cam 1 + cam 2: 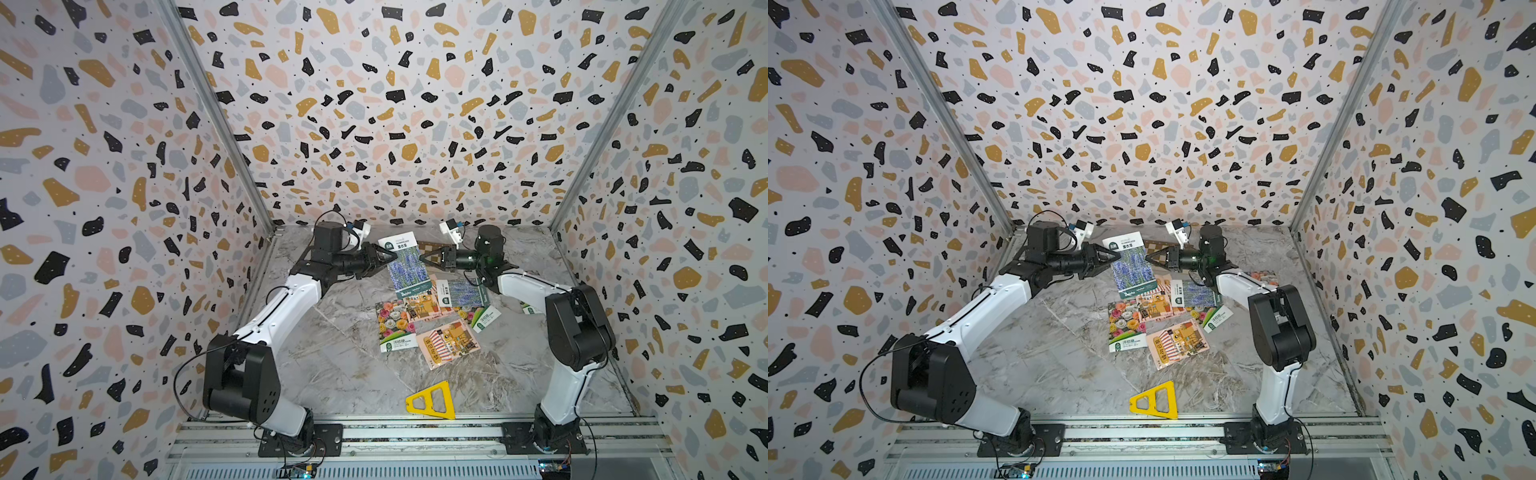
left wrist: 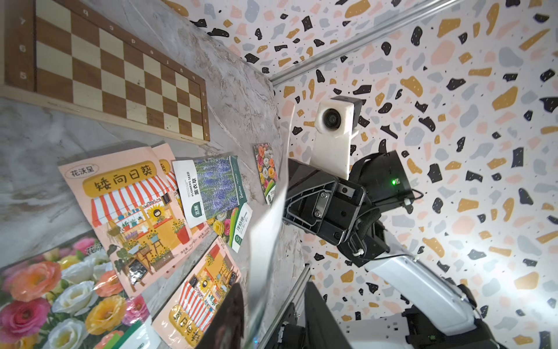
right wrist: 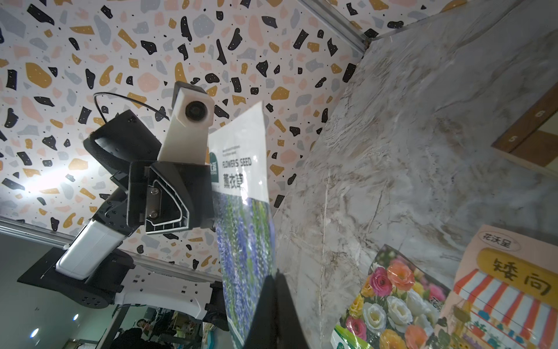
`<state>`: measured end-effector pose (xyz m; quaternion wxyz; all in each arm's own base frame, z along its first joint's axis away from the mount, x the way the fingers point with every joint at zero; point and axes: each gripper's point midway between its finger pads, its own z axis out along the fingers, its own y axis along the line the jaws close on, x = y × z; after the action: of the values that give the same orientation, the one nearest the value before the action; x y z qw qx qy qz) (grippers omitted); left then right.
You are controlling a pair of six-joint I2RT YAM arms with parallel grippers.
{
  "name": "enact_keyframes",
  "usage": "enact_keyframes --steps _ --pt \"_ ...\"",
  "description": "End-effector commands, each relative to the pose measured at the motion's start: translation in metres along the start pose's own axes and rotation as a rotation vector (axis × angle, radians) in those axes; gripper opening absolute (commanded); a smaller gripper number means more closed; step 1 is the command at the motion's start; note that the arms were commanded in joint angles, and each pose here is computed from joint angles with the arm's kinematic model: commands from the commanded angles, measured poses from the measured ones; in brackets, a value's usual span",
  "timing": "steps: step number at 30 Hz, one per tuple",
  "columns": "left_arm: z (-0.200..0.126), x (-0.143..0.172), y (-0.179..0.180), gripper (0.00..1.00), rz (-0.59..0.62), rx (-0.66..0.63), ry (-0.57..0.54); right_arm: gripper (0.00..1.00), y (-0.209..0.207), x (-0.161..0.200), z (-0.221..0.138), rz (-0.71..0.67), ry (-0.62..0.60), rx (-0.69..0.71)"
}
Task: Arrange the seed packets in a row
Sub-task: Pick up the seed packet from the center of the board.
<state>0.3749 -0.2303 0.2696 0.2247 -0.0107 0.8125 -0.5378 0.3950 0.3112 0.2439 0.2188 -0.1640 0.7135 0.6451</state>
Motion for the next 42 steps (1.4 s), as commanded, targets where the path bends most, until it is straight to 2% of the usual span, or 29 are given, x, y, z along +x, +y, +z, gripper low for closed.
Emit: enact_keyframes --steps 1,6,10,16,21,24,27,28,32,33,36,42 --pt "-0.007 -0.012 -0.012 0.37 0.016 0.046 -0.085 0.00 0.033 -0.023 -0.010 0.017 -0.122 -0.033" --pt "-0.006 -0.016 -0.010 0.36 0.004 0.060 -0.124 0.00 0.035 -0.027 -0.014 0.115 -0.176 -0.027" --pt "-0.004 -0.019 -0.009 0.27 0.006 0.059 -0.125 0.00 0.036 -0.026 -0.017 0.165 -0.195 -0.024" --pt "0.001 -0.023 -0.010 0.15 0.013 0.071 -0.111 0.00 0.038 -0.018 -0.014 0.192 -0.175 -0.033" --pt "0.003 -0.023 -0.012 0.10 0.024 0.083 -0.096 0.00 0.039 -0.012 -0.012 0.204 -0.151 -0.041" --pt "0.003 -0.021 -0.013 0.01 0.032 0.088 -0.086 0.00 0.037 -0.009 -0.012 0.218 -0.137 -0.039" --pt "0.002 -0.019 -0.012 0.00 0.045 0.066 -0.071 0.02 0.026 -0.007 -0.015 0.222 -0.133 -0.001" --pt "0.001 -0.019 -0.011 0.00 0.040 0.052 -0.066 0.08 0.021 -0.007 -0.017 0.224 -0.133 0.015" --pt "-0.007 -0.015 -0.001 0.00 0.096 -0.039 -0.041 0.56 -0.008 -0.003 -0.036 0.235 -0.149 0.136" --pt "-0.010 -0.013 0.003 0.00 0.100 -0.070 -0.029 0.65 -0.012 -0.003 -0.043 0.230 -0.156 0.155" --pt "-0.025 -0.014 0.016 0.00 0.104 -0.149 -0.005 0.79 -0.023 -0.003 -0.063 0.208 -0.176 0.205" --pt "-0.061 -0.023 0.060 0.00 0.066 -0.298 0.060 0.89 -0.038 -0.005 -0.106 0.121 -0.220 0.345"
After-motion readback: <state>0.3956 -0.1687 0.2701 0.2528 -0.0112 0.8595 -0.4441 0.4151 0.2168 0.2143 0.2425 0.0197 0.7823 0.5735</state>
